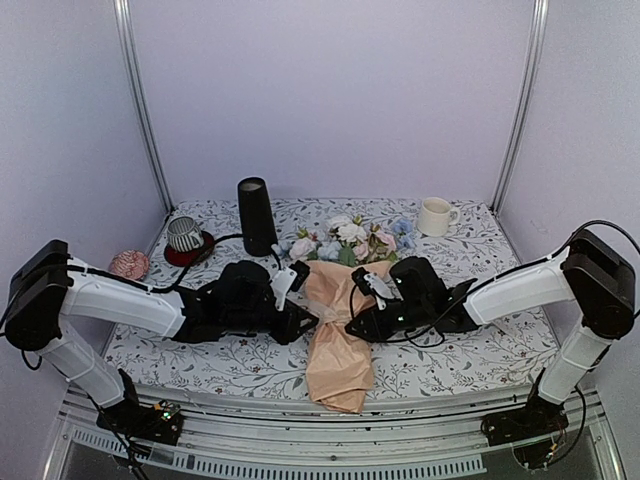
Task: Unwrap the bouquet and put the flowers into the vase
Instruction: Untie the half-tied ribbon from the folded wrapping paper.
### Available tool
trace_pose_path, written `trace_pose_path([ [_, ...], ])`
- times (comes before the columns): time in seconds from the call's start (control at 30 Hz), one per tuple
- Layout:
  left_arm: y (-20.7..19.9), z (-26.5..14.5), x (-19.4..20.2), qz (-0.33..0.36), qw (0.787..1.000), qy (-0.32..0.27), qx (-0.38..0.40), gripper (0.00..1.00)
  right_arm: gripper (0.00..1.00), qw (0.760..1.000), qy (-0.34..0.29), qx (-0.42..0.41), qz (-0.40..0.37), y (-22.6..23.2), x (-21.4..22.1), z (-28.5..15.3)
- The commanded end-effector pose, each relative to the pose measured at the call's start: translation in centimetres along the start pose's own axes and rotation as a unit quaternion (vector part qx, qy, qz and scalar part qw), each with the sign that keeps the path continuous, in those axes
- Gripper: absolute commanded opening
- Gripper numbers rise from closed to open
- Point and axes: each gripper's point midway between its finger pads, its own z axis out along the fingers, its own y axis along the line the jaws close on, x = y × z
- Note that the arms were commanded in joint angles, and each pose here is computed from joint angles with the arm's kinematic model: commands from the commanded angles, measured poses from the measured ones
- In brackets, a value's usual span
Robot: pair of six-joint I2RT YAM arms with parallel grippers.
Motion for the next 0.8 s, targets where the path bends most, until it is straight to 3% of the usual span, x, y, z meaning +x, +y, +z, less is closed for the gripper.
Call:
trace_pose_path([
  [0.0,-0.7,0.1,-0.2,0.015,1.000,0.001,-0.005,0.33,0.28,1.000,-0.015,0.008,-0.009,0.2,-0.1,-1.0],
  [0.4,-1.4,1.3,0.1,0.040,0.999,0.018,-0.020,0.33,0.31,0.978,-0.198,-0.013,-0.058,3.0,-5.2,-8.8],
  [0.77,-0.4,2.8,0.1,0.058,0.995,0.043,-0.065,0.30,0.29,0.986,-0.148,-0.027,-0.069,3.0,-4.9,-5.1],
])
